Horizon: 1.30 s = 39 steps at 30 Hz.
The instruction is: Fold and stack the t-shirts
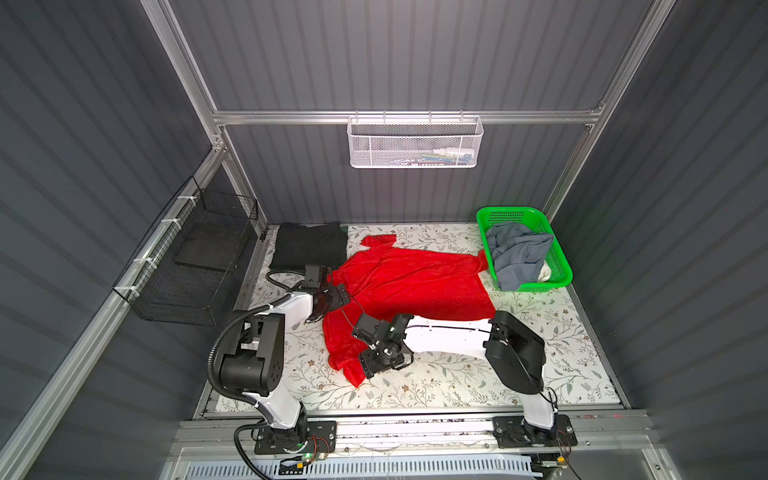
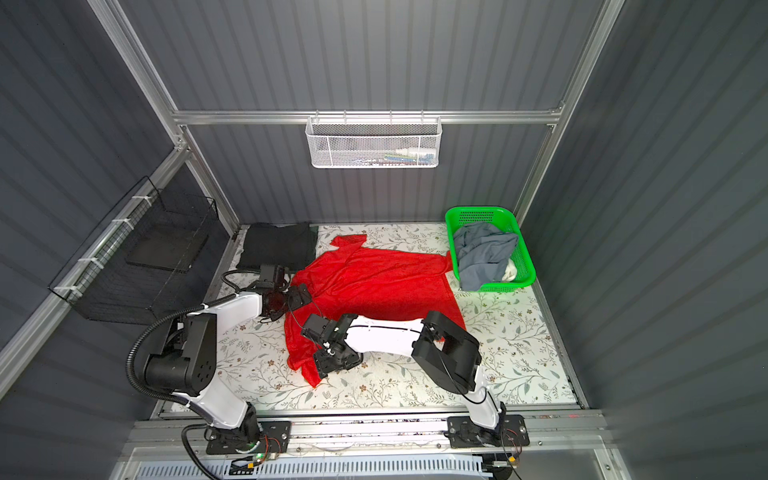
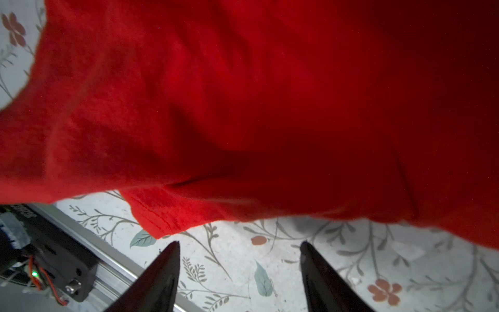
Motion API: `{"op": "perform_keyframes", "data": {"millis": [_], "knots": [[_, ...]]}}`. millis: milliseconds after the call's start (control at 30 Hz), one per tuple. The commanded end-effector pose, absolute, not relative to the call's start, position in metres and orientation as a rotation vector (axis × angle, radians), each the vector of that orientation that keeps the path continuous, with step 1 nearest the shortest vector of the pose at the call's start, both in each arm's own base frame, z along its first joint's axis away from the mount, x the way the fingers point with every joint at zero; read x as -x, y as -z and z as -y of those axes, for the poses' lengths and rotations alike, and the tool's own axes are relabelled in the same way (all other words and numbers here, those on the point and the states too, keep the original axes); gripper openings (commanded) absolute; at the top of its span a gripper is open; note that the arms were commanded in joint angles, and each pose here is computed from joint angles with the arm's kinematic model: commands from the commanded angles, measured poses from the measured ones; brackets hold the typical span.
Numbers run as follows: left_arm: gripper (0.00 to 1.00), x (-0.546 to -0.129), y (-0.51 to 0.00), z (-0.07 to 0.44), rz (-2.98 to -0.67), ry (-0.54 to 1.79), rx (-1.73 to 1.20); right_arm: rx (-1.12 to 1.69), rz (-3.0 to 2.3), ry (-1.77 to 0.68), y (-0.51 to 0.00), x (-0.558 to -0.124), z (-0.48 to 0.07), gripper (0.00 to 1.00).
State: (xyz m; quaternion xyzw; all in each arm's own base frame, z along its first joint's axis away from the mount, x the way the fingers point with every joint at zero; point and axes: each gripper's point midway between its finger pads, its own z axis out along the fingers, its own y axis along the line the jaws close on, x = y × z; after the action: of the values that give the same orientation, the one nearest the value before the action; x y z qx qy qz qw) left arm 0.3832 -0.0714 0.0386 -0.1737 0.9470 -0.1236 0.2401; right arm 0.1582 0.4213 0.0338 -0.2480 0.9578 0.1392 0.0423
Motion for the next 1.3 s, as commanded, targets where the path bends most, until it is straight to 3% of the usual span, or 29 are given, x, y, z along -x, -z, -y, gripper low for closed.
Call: {"op": "perform_keyframes", "data": {"millis": [0, 333, 933, 1167, 1267], "knots": [[0.99, -0.369, -0.019, 0.071, -2.671, 0.352, 0.492, 0.803, -2.970, -0.293, -0.020, -0.154, -0.411, 0.64], [0.99, -0.370, -0.024, 0.072, -2.656, 0.375, 0.491, 0.812, -3.002, -0.236, -0.005, -0.156, -0.416, 0.58], [1.00, -0.368, -0.021, 0.071, -2.660, 0.385, 0.497, 0.783, -3.052, -0.234, 0.004, -0.157, -0.415, 0.10], [0.99, -0.368, -0.022, 0.069, -2.660, 0.379, 0.497, 0.745, -3.023, -0.208, -0.004, -0.161, -0.407, 0.00], [0.99, -0.367, -0.022, 0.069, -2.663, 0.377, 0.495, 0.701, -2.997, -0.202, -0.011, -0.164, -0.399, 0.00]]}}
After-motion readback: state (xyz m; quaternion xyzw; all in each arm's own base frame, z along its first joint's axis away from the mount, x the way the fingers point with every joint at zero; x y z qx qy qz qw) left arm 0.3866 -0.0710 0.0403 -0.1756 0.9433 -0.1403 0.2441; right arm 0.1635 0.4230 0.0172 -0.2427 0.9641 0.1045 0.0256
